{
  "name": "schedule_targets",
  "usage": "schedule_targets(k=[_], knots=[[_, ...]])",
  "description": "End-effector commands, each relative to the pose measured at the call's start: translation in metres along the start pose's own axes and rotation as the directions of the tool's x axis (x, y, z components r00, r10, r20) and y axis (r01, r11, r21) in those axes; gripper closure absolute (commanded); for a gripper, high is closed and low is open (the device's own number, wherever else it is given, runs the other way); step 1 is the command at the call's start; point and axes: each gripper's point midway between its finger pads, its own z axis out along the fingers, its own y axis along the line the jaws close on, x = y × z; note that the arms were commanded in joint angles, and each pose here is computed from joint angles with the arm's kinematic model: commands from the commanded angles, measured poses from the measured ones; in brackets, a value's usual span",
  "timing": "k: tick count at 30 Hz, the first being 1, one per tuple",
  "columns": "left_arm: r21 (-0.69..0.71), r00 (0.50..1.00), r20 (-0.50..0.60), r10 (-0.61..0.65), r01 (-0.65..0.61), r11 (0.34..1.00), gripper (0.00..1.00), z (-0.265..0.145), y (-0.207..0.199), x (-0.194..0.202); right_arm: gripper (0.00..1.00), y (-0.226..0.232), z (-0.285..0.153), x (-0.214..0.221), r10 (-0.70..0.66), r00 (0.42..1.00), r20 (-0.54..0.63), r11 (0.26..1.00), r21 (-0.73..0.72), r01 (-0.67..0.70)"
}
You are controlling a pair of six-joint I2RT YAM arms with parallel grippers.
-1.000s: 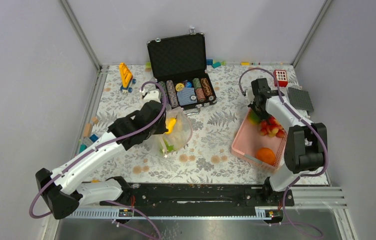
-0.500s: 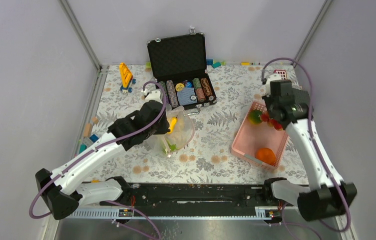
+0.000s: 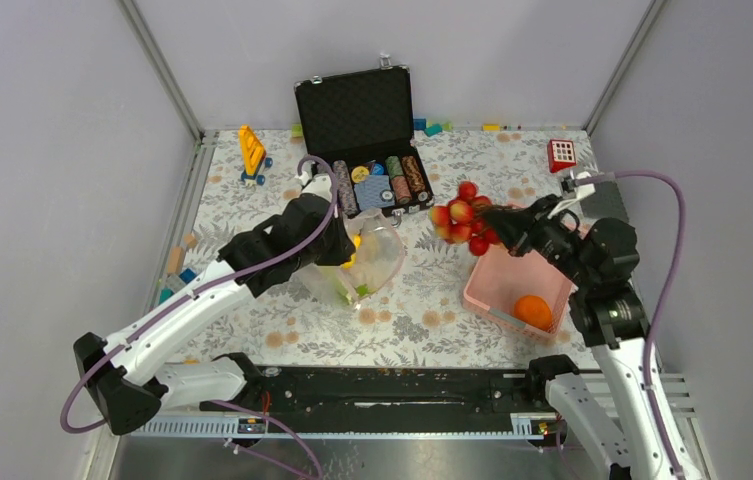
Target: Place the food in the zip-top bag and seal the zipper
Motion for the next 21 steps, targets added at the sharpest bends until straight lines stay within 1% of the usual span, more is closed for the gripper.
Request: schedule_targets(k=[1,3,4,9,12,17,19,21], knots=[[0.136,0.998,0.06,-0.01,0.002,0.991,1.0,-0.012,-0.037,-0.027,1.0,0.094,-0.005,-0.038,0.163,0.983,0.078,0.853,-0.512,-0.101],[0.143,0.998,0.058,-0.011,0.002,0.99,1.0,-0.012,-0.04,-0.027,1.0,0.111,-0.007,-0.042,0.205,0.975,0.081,0.795,-0.596,-0.118],[0.149,0.998,0.054,-0.01,0.002,0.989,1.0,-0.013,-0.042,-0.027,1.0,0.118,-0.006,-0.043,0.215,0.973,0.079,0.777,-0.617,-0.122],[0.165,0.999,0.041,0.002,-0.009,0.986,1.0,-0.013,-0.047,-0.024,1.0,0.15,0.015,-0.029,0.214,0.976,0.024,0.727,-0.672,-0.143],[0.154,0.999,0.035,-0.002,-0.003,0.988,1.0,-0.013,-0.045,-0.023,1.0,0.163,0.024,-0.024,0.239,0.971,-0.011,0.687,-0.705,-0.177],[0.152,0.999,0.042,-0.006,-0.001,0.988,1.0,-0.016,-0.043,-0.022,1.0,0.152,0.044,-0.005,0.317,0.947,-0.054,0.695,-0.667,-0.27],[0.144,0.999,0.045,-0.005,-0.001,0.99,1.0,-0.015,-0.041,-0.022,1.0,0.151,0.046,-0.001,0.335,0.94,-0.056,0.686,-0.67,-0.284],[0.153,0.999,0.039,-0.003,-0.003,0.988,1.0,-0.016,-0.043,-0.022,1.0,0.147,0.05,0.006,0.334,0.94,-0.067,0.696,-0.655,-0.294]])
